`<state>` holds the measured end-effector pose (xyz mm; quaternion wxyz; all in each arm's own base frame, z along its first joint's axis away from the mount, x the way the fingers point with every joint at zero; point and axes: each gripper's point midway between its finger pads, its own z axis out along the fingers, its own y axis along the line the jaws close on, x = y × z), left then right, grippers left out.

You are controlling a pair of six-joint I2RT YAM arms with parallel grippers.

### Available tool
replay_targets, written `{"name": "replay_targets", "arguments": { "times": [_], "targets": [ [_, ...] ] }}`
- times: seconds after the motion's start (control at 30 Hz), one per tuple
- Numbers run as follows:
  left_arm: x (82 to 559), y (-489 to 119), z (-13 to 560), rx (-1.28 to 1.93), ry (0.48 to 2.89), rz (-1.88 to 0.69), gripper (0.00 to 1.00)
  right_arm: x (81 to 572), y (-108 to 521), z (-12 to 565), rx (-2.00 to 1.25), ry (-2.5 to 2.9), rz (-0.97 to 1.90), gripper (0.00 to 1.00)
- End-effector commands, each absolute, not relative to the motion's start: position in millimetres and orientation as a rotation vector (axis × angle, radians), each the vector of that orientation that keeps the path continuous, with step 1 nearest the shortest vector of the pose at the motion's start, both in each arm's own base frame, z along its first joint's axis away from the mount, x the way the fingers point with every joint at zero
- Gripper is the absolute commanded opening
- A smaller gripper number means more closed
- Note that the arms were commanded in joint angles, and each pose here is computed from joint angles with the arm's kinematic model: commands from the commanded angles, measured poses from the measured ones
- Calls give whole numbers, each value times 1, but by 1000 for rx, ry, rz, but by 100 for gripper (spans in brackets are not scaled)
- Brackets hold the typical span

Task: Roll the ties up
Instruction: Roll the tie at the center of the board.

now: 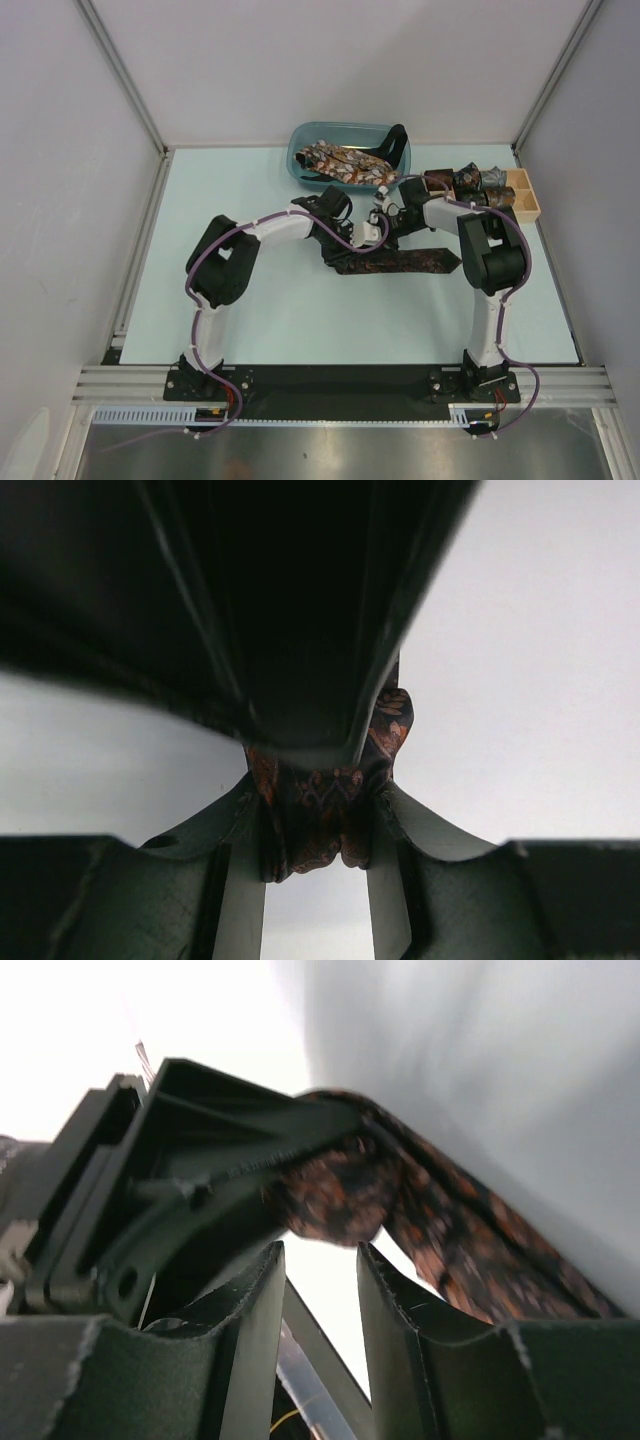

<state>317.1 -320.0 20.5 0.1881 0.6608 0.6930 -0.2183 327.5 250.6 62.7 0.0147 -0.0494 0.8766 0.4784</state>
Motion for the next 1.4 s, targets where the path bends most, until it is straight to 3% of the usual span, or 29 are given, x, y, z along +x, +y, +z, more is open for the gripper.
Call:
{"name": "replay_targets", "arguments": {
  "times": [0.0, 0.23, 0.3, 0.33, 0.37, 0.43, 0.47, 0.57, 0.7, 0.9, 0.93, 0.97, 1.37],
  "targets": [
    [283, -278, -9, 1907, 2188, -618, 20, 335, 267, 55, -145, 2683, 1504, 40],
    [283, -278, -9, 1905, 2189, -620, 20, 336, 276, 44, -132, 2676, 1503, 42],
    [283, -278, -9, 1905, 2188, -620, 20, 336, 278, 44, -136, 2667, 1508, 38],
    [283, -278, -9, 1903, 2190, -620, 20, 336, 278, 43, -132, 2671, 1505, 34],
    [284, -278, -9, 1904, 2187, -617, 20, 336, 278, 42, -131, 2673, 1503, 22],
    [283, -278, -8, 1902, 2187, -617, 22, 334, 276, 37, -131, 2690, 1487, 11],
    [284, -278, -7, 1899, 2186, -616, 22, 330, 273, 31, -143, 2716, 1467, 0],
    [287, -278, -4, 1874, 2183, -625, 30, 328, 264, 21, -145, 2758, 1407, 0],
    [292, -282, 12, 1796, 2153, -692, 59, 331, 249, 9, -125, 2795, 1322, 0],
    [308, -285, 55, 1637, 2020, -819, 80, 331, 234, -3, -110, 2845, 1245, 0],
    [310, -285, 55, 1629, 1995, -812, 92, 332, 233, -4, -106, 2848, 1242, 0],
    [312, -286, 59, 1614, 1979, -803, 96, 334, 231, -5, -100, 2851, 1223, 0],
    [322, -319, 64, 1646, 1899, -758, 100, 337, 204, -18, -107, 2931, 1082, 0]
  ]
}}
